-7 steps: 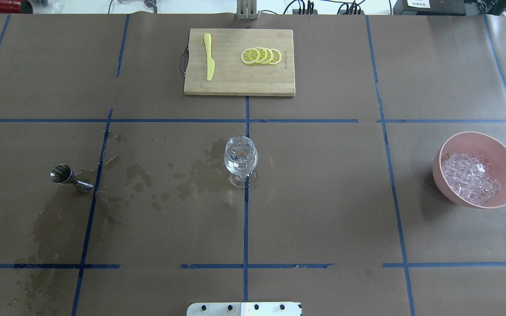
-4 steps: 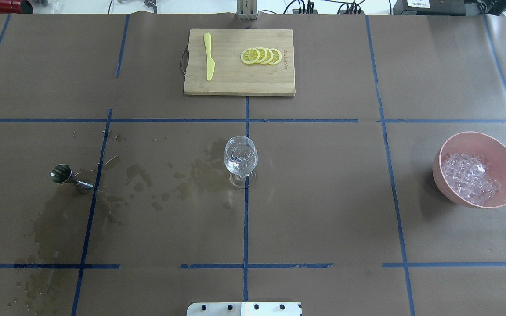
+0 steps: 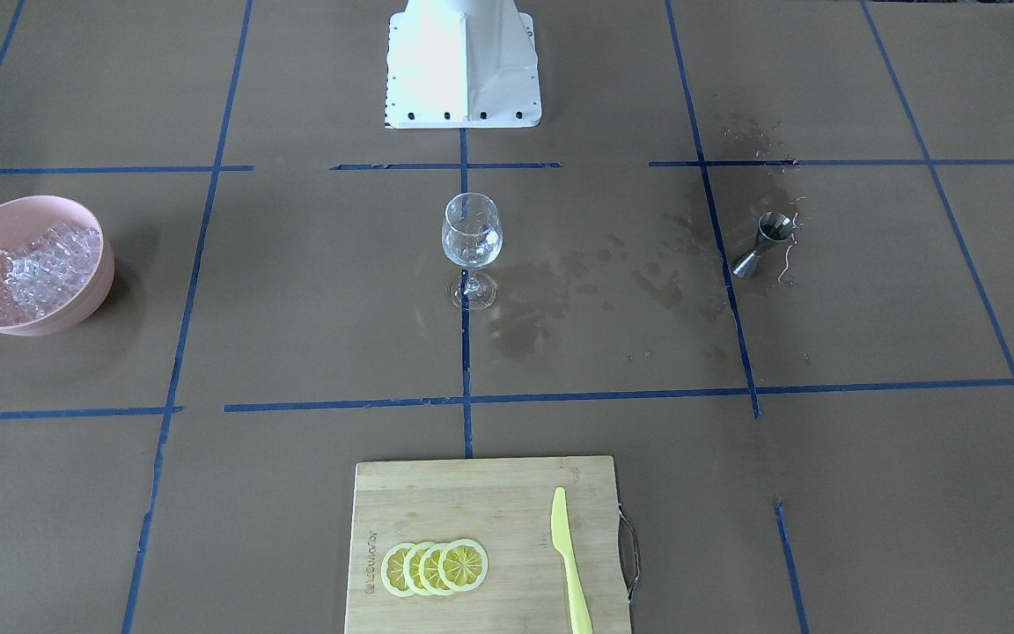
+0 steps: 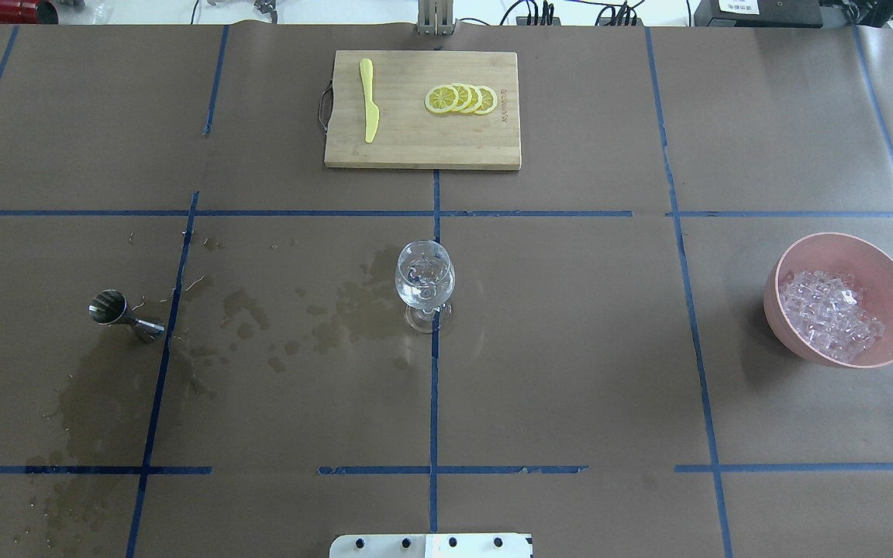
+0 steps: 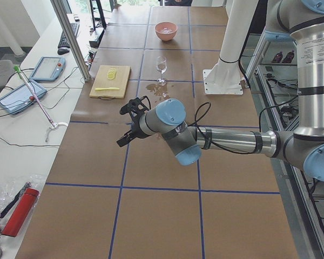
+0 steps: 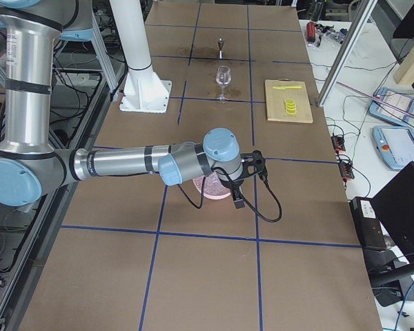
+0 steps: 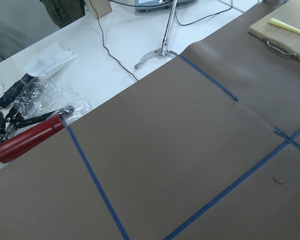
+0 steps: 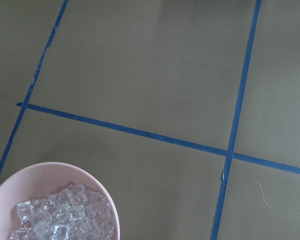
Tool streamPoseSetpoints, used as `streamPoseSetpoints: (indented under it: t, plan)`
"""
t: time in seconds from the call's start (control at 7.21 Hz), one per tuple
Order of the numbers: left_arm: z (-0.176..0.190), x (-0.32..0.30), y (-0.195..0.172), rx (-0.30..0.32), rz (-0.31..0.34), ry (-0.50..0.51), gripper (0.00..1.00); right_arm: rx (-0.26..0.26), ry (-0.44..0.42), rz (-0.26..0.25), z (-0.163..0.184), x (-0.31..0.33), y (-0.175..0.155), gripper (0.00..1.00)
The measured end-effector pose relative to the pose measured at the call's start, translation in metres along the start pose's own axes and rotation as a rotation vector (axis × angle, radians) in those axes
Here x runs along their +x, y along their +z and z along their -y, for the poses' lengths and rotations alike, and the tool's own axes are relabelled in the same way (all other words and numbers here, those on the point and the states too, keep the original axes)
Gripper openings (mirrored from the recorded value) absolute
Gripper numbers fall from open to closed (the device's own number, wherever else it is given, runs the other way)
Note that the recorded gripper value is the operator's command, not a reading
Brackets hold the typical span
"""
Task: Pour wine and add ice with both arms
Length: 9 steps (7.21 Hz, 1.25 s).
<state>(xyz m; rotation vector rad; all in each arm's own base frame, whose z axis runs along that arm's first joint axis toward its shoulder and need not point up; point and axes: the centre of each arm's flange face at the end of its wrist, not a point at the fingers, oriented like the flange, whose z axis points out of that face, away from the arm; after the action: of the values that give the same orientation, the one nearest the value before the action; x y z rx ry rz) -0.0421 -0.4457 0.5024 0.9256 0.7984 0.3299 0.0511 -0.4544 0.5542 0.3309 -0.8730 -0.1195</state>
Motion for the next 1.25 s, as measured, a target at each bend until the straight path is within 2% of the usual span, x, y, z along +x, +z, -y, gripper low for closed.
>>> streamPoseSetpoints:
  t: [0.28, 0.69, 0.97, 1.25]
  plan:
    - [0.018, 0.053, 0.039, 0.084, -0.049, -0.104, 1.0, 0.007, -0.005, 0.001, 0.003, -0.004, -0.003, 1.0]
    - [0.019, 0.147, 0.094, 0.256, -0.037, -0.275, 1.0, 0.015, -0.014, 0.003, 0.001, -0.01, -0.008, 1.0]
    - [0.008, 0.193, 0.113, 0.333, 0.021, -0.342, 1.0, 0.019, -0.018, 0.004, 0.0, -0.014, -0.011, 1.0]
    - [-0.015, 0.247, 0.14, 0.402, 0.109, -0.391, 1.0, 0.02, -0.019, 0.004, -0.001, -0.014, -0.012, 1.0]
